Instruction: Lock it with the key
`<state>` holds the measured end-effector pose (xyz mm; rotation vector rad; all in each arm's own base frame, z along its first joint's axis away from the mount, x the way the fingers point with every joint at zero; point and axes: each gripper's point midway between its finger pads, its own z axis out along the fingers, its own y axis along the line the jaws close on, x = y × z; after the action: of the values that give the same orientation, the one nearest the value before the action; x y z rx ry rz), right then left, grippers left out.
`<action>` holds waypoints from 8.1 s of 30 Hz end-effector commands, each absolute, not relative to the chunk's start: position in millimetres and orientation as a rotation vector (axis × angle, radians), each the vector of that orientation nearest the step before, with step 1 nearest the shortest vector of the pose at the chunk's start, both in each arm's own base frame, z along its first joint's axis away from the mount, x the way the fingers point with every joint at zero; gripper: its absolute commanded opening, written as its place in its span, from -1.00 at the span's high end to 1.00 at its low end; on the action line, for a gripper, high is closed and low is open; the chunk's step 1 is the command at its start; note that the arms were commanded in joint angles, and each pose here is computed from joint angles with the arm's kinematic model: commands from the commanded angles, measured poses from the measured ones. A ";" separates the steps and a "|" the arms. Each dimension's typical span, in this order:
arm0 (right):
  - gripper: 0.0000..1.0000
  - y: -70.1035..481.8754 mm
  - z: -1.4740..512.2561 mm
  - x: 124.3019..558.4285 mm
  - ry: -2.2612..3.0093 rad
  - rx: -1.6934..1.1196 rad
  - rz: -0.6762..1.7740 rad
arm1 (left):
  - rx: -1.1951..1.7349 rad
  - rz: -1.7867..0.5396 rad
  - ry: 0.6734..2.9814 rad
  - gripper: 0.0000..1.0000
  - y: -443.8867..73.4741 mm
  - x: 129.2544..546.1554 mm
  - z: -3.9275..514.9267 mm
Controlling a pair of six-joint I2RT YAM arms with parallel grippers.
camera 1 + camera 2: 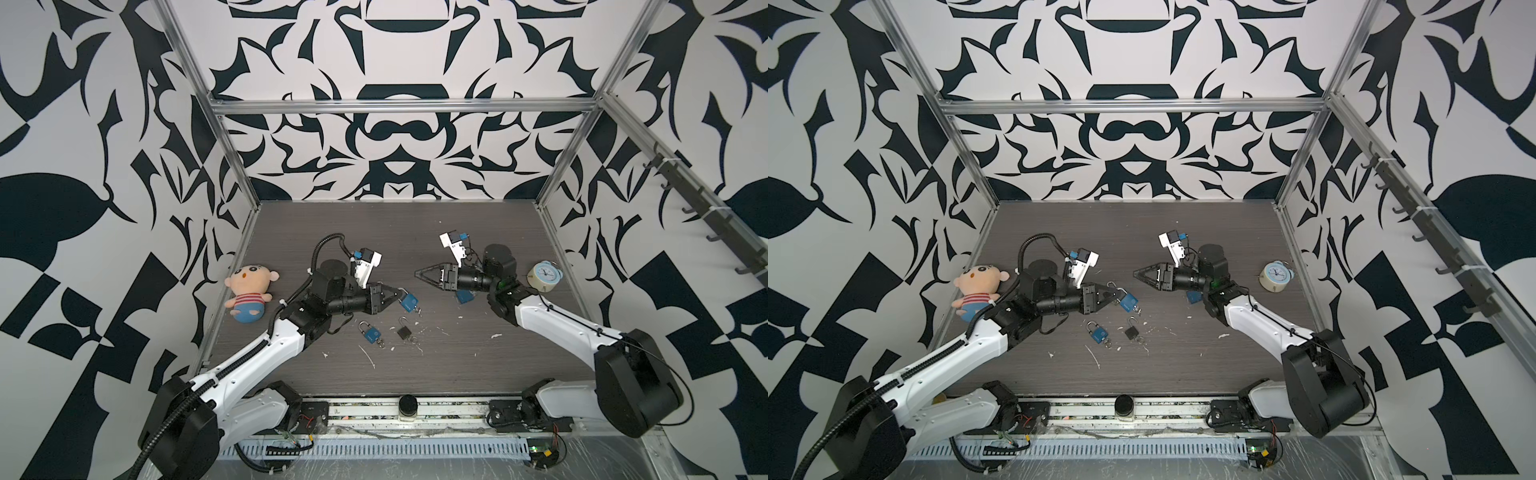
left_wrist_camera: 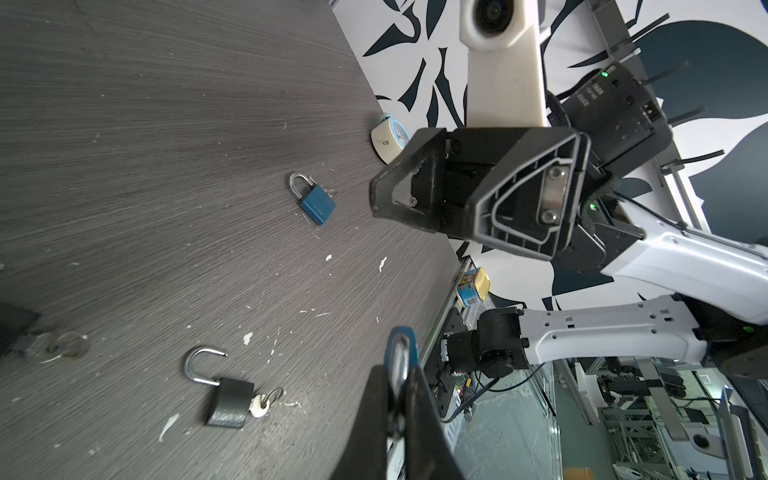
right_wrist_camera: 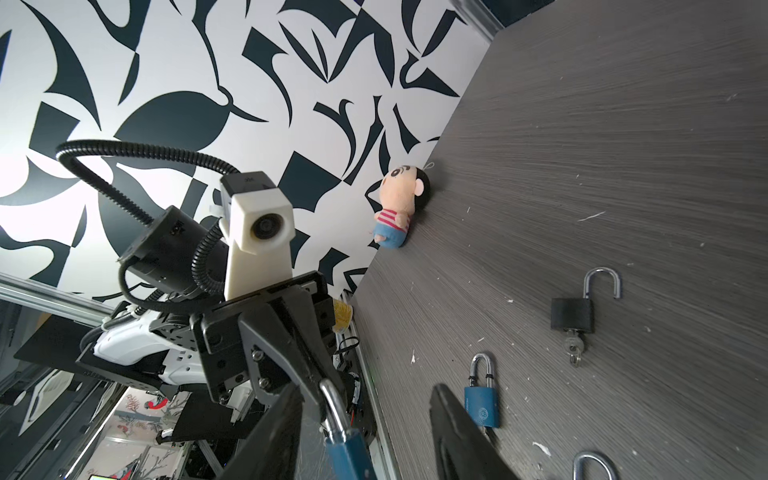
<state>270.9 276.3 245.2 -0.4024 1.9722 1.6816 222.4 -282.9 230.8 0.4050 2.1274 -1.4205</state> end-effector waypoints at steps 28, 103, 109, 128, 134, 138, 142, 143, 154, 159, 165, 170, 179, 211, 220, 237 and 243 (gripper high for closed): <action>0.13 280.9 251.5 229.4 1.902 -0.570 1.761 | 0.344 -1.449 2.064 1.00 -292.5 259.1 280.5; 1.00 161.4 228.1 308.9 1.990 0.028 1.333 | 0.444 -1.347 2.432 1.00 -325.2 318.3 197.9; 1.00 153.4 217.1 315.8 2.010 0.080 1.307 | 0.514 -1.357 2.530 1.00 -352.6 328.2 168.6; 1.00 145.4 188.8 323.2 2.094 0.112 1.257 | 0.556 -1.448 2.746 1.00 -407.8 352.2 79.1; 1.00 146.3 172.0 326.9 2.138 0.135 1.257 | 0.538 -1.423 2.799 1.00 -409.1 353.0 60.2; 1.00 147.1 162.9 329.7 2.159 0.145 1.260 | 0.528 -1.405 2.818 0.90 -407.8 353.2 51.9; 1.00 150.7 157.1 334.3 2.180 0.143 1.256 | 0.516 -1.364 2.824 0.46 -405.4 355.1 48.2; 1.00 151.0 154.6 336.0 2.189 0.150 1.253 | 0.506 -1.341 2.830 0.40 -403.1 356.5 46.6; 1.00 167.2 115.8 351.3 2.335 0.151 1.139 | 0.491 -1.170 2.800 0.28 -379.5 360.0 58.5; 1.00 173.6 93.6 358.9 2.385 0.180 1.121 | 0.478 -1.116 2.752 0.28 -363.7 357.6 78.0; 1.00 174.9 70.1 364.8 2.425 0.230 1.112 | 0.359 -1.102 2.649 0.28 -340.9 355.8 109.3; 0.99 182.1 59.2 365.4 2.453 0.226 1.122 | 0.330 -1.111 2.594 0.28 -330.0 350.4 130.9; 0.70 187.2 50.6 365.8 2.470 0.231 1.135 | 0.315 -1.097 2.580 0.28 -323.2 348.4 136.0; 0.47 220.4 114.6 278.9 2.485 -0.219 0.721 | 0.190 -0.946 2.421 0.29 -262.1 308.5 171.6; 0.33 272.0 109.7 240.3 2.447 -0.592 0.492 | 0.014 -1.029 2.316 0.12 -207.7 281.2 186.2; -0.04 316.5 56.8 229.5 2.548 -0.823 0.370 | -0.112 -1.023 2.273 -0.10 -167.3 269.0 176.7; -0.04 318.2 43.7 224.4 2.585 -0.840 0.347 | -0.107 -1.034 2.297 -0.10 -170.2 273.6 169.9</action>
<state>223.0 309.7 34.7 -0.8307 2.6026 0.3354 270.8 -167.5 166.9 -0.1277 2.3069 -1.0131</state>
